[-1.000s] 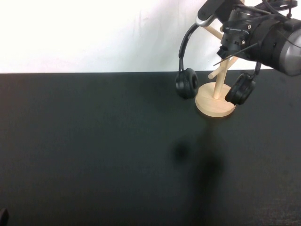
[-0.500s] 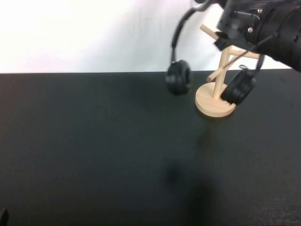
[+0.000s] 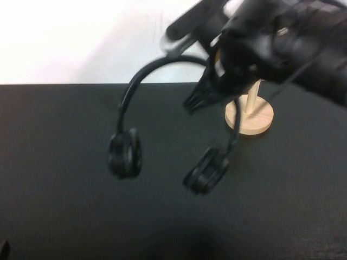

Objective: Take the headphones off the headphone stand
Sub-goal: Place the headphones on the table

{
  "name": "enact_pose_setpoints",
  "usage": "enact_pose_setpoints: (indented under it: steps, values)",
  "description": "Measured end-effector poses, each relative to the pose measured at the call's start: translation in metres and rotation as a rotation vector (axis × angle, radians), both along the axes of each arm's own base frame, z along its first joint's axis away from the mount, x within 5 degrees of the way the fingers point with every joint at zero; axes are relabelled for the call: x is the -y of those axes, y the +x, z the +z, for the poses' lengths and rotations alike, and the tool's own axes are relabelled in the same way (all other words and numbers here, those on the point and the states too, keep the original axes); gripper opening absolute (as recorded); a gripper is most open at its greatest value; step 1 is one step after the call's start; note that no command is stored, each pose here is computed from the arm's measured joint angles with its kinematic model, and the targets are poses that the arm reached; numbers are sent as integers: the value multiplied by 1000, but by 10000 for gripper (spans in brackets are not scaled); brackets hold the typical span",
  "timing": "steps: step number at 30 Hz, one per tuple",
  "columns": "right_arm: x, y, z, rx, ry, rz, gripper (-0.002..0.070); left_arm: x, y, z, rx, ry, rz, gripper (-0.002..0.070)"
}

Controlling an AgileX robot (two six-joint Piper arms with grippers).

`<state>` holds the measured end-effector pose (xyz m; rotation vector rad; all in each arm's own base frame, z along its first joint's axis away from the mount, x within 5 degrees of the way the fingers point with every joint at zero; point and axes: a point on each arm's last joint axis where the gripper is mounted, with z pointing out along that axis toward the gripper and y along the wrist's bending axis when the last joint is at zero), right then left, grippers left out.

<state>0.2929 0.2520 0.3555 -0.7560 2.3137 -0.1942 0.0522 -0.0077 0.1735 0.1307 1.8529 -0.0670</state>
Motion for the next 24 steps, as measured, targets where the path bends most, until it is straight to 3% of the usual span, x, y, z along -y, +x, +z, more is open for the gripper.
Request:
enact_pose_setpoints:
  steps: [4,9,14,24]
  values:
    - [-19,14,-36,-54,-20,26,46,0,0,0,0,0,0,-4]
    - [-43,35,-105,-141,-92,49,46,-1,0,0,0,0,11,-4]
    - [-51,55,-156,-199,-71,53,46,-1,0,0,0,0,17,-4]
    - [-24,89,-183,-252,39,-53,46,-1,0,0,0,0,17,-4]
